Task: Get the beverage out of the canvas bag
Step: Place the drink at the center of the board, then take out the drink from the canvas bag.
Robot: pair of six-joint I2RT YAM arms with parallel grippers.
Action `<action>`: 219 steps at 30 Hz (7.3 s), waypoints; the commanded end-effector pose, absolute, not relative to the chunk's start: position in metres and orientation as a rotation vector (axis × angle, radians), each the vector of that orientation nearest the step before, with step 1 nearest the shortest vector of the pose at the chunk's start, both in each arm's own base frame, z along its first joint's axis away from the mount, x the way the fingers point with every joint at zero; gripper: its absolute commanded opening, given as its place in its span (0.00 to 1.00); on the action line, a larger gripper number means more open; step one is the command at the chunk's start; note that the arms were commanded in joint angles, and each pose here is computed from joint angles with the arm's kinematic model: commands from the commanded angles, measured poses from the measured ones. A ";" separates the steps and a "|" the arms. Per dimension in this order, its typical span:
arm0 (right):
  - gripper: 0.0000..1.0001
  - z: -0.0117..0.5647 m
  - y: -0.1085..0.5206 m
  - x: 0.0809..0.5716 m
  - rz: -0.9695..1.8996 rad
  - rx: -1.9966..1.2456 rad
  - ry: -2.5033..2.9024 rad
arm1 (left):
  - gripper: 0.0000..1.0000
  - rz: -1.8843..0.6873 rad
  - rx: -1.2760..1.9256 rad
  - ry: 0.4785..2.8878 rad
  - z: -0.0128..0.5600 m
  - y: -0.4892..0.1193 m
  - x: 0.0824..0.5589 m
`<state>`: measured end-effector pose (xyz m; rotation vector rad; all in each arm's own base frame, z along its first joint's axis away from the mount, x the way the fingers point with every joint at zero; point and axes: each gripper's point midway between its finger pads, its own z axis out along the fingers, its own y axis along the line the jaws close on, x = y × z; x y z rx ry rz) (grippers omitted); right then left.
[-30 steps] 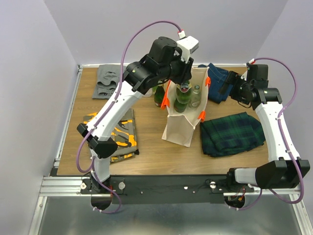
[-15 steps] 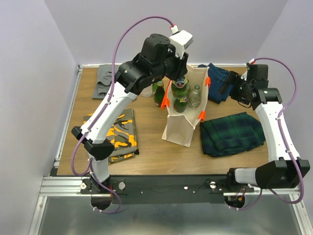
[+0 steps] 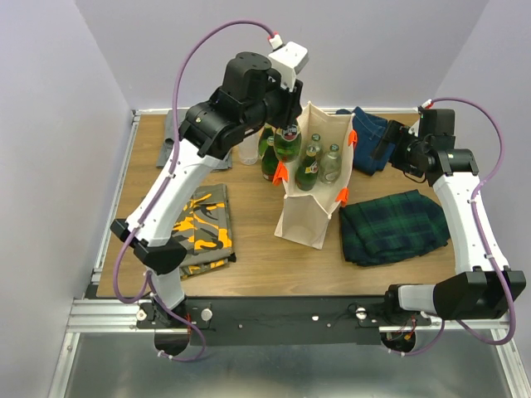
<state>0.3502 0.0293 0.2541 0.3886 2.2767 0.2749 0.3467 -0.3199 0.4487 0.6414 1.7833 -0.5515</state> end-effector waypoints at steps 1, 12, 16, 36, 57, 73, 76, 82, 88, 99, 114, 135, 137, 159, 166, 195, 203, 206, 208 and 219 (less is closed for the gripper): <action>1.00 0.255 0.031 0.349 0.289 0.384 2.275 | 0.00 -0.534 0.501 1.572 0.522 -0.286 0.349; 1.00 0.250 0.033 0.353 0.304 0.385 2.286 | 0.00 -0.448 0.415 1.620 0.508 -0.249 0.371; 1.00 0.250 0.034 0.354 0.306 0.385 2.287 | 0.00 -0.393 0.385 1.653 0.494 -0.238 0.380; 1.00 0.254 0.032 0.360 0.296 0.383 2.282 | 0.00 -0.251 0.246 1.773 0.412 -0.216 0.434; 1.00 0.251 0.029 0.366 0.276 0.385 2.290 | 0.00 -0.258 0.075 1.814 0.330 -0.202 0.471; 1.00 0.247 0.028 0.365 0.259 0.389 2.302 | 0.00 -0.281 0.007 1.769 0.288 -0.203 0.483; 1.00 0.246 0.027 0.364 0.256 0.389 2.305 | 0.00 -0.275 -0.005 1.771 0.281 -0.201 0.484; 1.00 0.246 0.027 0.365 0.255 0.391 2.308 | 0.00 -0.270 -0.012 1.770 0.275 -0.201 0.485; 1.00 0.245 0.028 0.363 0.264 0.394 2.310 | 0.00 -0.263 -0.004 1.767 0.269 -0.203 0.490; 1.00 0.245 0.026 0.360 0.250 0.395 2.309 | 0.00 -0.260 -0.001 1.783 0.258 -0.206 0.496; 1.00 0.243 0.026 0.361 0.242 0.392 2.315 | 0.00 -0.251 0.002 1.791 0.247 -0.210 0.505; 1.00 0.243 0.026 0.363 0.248 0.393 2.315 | 0.09 -0.233 0.000 1.886 0.231 -0.215 0.513; 1.00 0.243 0.026 0.363 0.249 0.391 2.315 | 0.13 -0.235 -0.002 1.885 0.233 -0.215 0.512; 1.00 0.241 0.026 0.358 0.246 0.391 2.318 | 0.48 -0.223 -0.033 1.894 0.238 -0.209 0.507; 1.00 0.239 0.025 0.357 0.240 0.394 2.322 | 0.53 -0.228 -0.039 1.892 0.240 -0.209 0.505; 1.00 0.245 0.032 0.359 0.288 0.389 2.314 | 0.99 -0.533 0.485 1.813 0.405 -0.263 0.415; 1.00 0.262 0.040 0.355 0.354 0.354 2.244 | 0.99 -0.668 0.659 1.774 0.420 -0.308 0.382; 1.00 0.266 0.037 0.353 0.332 0.359 2.225 | 0.98 -0.691 0.722 1.784 0.414 -0.321 0.375; 1.00 0.263 0.032 0.352 0.303 0.376 2.227 | 0.97 -0.688 0.770 1.800 0.407 -0.330 0.373; 1.00 0.241 0.026 0.347 0.254 0.393 2.287 | 0.99 -0.725 0.856 1.831 0.390 -0.359 0.366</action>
